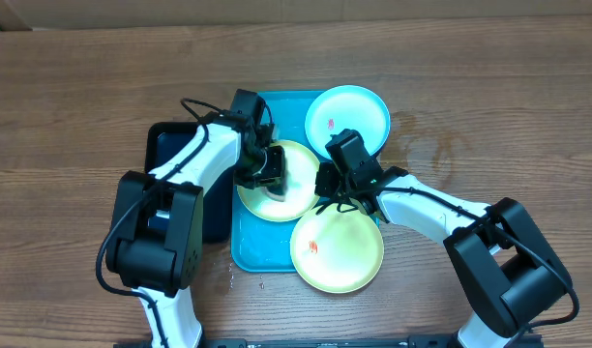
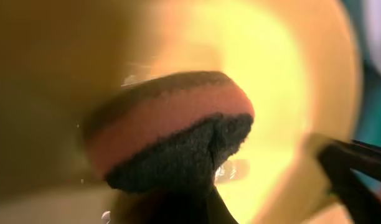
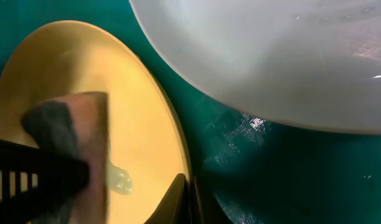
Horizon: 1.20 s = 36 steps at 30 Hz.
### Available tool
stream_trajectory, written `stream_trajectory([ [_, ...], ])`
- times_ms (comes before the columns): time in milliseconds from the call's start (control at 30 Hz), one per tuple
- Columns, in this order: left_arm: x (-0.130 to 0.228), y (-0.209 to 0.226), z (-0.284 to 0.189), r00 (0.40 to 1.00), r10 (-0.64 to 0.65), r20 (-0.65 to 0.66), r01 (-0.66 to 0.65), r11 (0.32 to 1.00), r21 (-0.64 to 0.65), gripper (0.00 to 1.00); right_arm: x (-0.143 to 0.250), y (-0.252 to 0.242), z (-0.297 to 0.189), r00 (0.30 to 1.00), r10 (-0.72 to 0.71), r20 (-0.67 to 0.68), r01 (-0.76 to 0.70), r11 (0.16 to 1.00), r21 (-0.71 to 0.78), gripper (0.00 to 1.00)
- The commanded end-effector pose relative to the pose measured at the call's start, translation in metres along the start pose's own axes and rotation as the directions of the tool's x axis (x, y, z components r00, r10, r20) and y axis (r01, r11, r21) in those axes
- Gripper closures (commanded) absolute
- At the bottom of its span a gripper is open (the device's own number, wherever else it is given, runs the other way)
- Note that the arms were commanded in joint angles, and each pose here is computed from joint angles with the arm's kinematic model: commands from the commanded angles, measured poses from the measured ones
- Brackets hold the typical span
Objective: Clean dirty plates on tray and stack at the side
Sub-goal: 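Scrub the left yellow plate with the sponge in left gripper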
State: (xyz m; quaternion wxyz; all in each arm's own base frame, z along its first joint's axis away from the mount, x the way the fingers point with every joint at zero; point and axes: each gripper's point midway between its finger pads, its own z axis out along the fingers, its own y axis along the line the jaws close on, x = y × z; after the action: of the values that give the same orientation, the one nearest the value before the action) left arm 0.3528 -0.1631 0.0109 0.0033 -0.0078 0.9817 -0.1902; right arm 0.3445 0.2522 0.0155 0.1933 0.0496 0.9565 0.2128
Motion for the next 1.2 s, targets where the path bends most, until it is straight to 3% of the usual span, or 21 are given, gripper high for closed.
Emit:
stream_trajectory([
  [0, 0.007, -0.047, -0.005, 0.997, 0.023, -0.078, -0.004, 0.972, 0.236, 0.96, 0.002, 0.005, -0.001, 1.000, -0.005, -0.004, 0.005, 1.000, -0.018, 0.96],
  [167, -0.012, -0.044, -0.033, 0.999, 0.041, 0.017, -0.043, 0.992, 0.122, 0.96, 0.002, 0.005, -0.001, 1.000, -0.006, -0.005, 0.006, 1.000, -0.018, 0.96],
  [433, -0.011, 0.020, -0.045, 0.997, 0.040, 0.072, -0.019, 0.962, -0.273, 0.96, 0.001, 0.006, -0.001, 1.000, -0.006, -0.002, 0.006, 1.000, -0.020, 0.96],
  [700, 0.005, 0.052, 0.002, 0.999, 0.005, 0.032, 0.006, 0.941, -0.337, 0.96, 0.000, 0.006, -0.001, 1.000, -0.006, 0.001, 0.006, 1.000, -0.022, 0.96],
  [833, 0.021, 0.042, 0.020, 0.999, -0.020, -0.035, 0.011, 0.970, -0.241, 0.96, 0.000, 0.006, -0.001, 1.000, -0.006, 0.001, 0.006, 1.000, -0.022, 0.96],
  [967, 0.027, -0.007, 0.021, 0.992, 0.097, -0.084, -0.095, 0.995, 0.029, 0.96, 0.000, 0.006, -0.001, 1.000, -0.006, 0.001, 0.006, 1.000, -0.023, 0.96],
  [1067, 0.021, -0.041, 0.003, 0.988, 0.150, -0.041, -0.139, 0.972, 0.191, 0.96, 0.000, 0.006, -0.001, 1.000, -0.006, 0.001, 0.006, 1.000, -0.022, 0.96],
  [1167, 0.007, -0.061, -0.028, 0.983, 0.175, 0.048, -0.182, 0.951, 0.251, 0.96, 0.000, 0.006, -0.001, 1.000, -0.006, 0.000, 0.006, 1.000, -0.022, 0.96],
])
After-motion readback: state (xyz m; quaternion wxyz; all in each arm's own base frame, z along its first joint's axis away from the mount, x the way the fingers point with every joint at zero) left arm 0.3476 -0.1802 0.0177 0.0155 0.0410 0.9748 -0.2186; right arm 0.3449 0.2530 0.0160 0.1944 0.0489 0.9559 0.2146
